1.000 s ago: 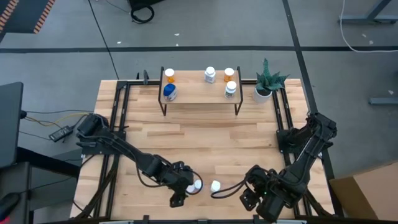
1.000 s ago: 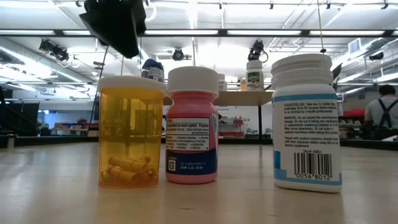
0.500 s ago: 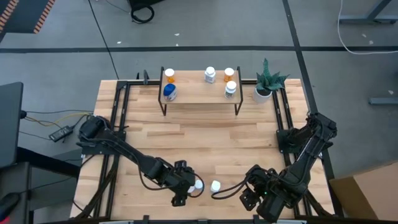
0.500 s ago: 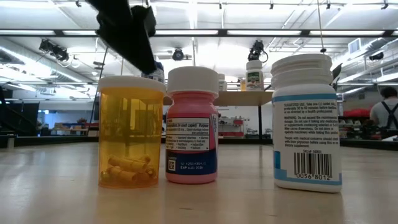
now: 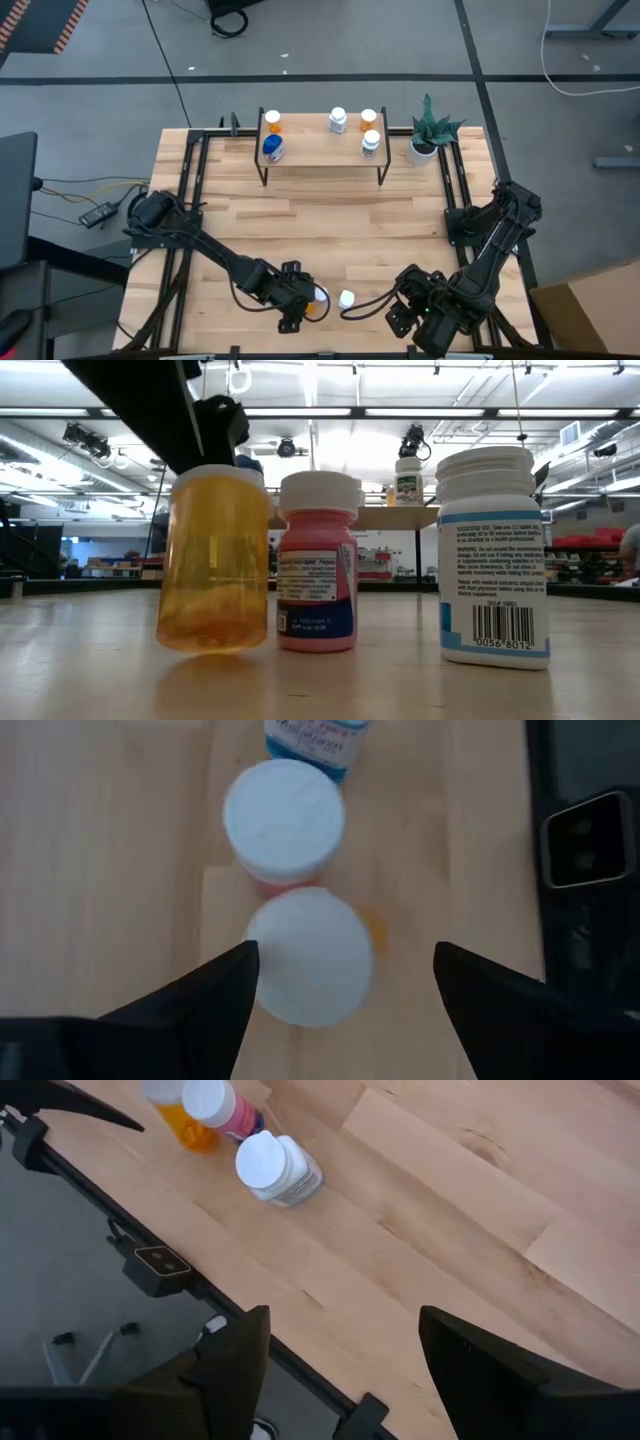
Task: Pick and place medicine bottles onto shelf by color
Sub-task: Put the orange bottle on the shelf
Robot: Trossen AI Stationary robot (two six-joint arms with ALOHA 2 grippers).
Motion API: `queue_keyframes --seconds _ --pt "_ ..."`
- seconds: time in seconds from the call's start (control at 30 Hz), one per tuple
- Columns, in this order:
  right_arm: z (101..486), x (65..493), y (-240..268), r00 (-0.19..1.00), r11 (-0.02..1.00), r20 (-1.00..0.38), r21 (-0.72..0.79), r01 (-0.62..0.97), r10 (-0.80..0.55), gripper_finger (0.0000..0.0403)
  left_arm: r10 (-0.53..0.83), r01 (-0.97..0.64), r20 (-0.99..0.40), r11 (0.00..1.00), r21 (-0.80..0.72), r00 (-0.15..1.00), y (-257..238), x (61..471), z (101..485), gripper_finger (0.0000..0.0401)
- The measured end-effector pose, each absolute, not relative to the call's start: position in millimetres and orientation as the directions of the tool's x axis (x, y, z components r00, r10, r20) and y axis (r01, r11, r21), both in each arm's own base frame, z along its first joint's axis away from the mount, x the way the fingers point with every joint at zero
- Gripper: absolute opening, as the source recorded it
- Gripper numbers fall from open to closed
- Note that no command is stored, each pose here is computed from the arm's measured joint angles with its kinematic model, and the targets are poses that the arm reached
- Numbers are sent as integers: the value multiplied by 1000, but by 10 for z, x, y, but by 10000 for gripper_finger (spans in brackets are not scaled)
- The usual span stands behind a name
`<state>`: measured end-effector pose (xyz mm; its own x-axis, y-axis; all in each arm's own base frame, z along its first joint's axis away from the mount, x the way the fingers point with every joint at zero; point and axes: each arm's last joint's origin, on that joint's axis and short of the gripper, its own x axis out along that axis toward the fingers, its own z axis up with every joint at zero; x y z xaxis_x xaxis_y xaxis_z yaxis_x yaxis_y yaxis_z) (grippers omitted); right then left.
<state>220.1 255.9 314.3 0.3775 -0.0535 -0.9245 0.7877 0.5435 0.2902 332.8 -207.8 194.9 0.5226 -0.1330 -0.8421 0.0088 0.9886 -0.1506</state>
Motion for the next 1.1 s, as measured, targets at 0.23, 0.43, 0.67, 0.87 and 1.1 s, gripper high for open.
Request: queue_keyframes --seconds 0.23,0.43,0.67,0.87,1.1 --pt "3143 2200 2559 377 544 -925 290 788 -54 264 -133 9 -842 989 -151 523 -2082 3328 1944 309" --pt "3143 2201 2558 377 543 -925 290 788 -54 264 -137 11 -840 988 -154 525 -2099 3318 1950 309" --pt "3143 2203 2555 381 544 -923 291 787 -59 264 -188 26 -799 977 -212 571 -2153 3358 1993 309" --pt "3143 2203 2555 382 544 -922 290 787 -60 264 -205 43 -783 974 -223 588 -2188 3364 2004 309" --pt "3143 2202 2553 381 544 -923 289 788 -62 264 -185 28 -808 978 -205 560 -2192 3379 1884 309"
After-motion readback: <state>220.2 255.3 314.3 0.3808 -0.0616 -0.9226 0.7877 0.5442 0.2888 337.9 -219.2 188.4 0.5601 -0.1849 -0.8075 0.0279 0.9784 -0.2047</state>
